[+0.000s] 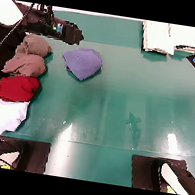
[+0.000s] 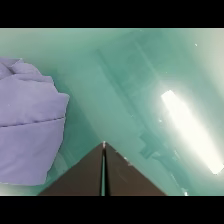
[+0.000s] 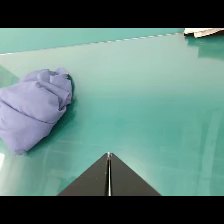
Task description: Fold the shirts.
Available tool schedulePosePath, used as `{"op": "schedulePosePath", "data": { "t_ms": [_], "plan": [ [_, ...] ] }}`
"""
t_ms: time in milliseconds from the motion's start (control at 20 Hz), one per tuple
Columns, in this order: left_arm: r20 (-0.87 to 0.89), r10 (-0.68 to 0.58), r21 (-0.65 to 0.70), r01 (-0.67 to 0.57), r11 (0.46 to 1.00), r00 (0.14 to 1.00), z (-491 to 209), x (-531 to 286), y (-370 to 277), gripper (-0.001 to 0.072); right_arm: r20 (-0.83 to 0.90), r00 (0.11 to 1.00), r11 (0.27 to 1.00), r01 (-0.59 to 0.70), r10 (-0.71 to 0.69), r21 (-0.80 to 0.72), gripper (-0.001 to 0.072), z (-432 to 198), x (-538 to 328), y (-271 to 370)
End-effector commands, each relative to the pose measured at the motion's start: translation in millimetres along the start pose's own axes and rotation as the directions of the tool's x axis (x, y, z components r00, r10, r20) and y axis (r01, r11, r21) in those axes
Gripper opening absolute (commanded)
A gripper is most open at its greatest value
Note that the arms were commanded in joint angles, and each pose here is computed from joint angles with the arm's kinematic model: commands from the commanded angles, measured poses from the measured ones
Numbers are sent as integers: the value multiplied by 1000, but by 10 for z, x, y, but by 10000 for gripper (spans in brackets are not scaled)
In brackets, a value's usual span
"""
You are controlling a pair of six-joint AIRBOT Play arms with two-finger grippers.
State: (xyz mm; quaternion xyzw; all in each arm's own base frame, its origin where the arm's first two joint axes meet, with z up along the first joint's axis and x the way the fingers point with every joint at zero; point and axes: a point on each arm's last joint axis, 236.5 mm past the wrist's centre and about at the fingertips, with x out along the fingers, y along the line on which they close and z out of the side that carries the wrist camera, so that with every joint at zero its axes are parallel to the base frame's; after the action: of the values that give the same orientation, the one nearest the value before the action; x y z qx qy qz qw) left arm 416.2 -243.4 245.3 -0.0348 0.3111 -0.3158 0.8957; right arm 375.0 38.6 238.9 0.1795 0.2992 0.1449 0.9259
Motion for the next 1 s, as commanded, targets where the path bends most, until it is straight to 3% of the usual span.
{"op": "schedulePosePath", "data": {
  "t_ms": [0,650,900,950],
  "plan": [
    [-3,1,-1,-1,1000,1000,-10,13,8,22,-1,1000,1000,-1,1,0,15,-3,3,1],
    [-3,0,-2,0,1000,1000,-11,17,8,22,-1,1000,1000,-1,1,1,15,1,7,-2],
    [97,-1,-9,2,1000,995,224,22,11,23,133,991,999,33,-33,4,15,318,-15,-82],
    [118,16,35,-20,999,993,271,64,68,133,154,987,999,38,-38,4,15,365,-22,-94]
  ]
}}
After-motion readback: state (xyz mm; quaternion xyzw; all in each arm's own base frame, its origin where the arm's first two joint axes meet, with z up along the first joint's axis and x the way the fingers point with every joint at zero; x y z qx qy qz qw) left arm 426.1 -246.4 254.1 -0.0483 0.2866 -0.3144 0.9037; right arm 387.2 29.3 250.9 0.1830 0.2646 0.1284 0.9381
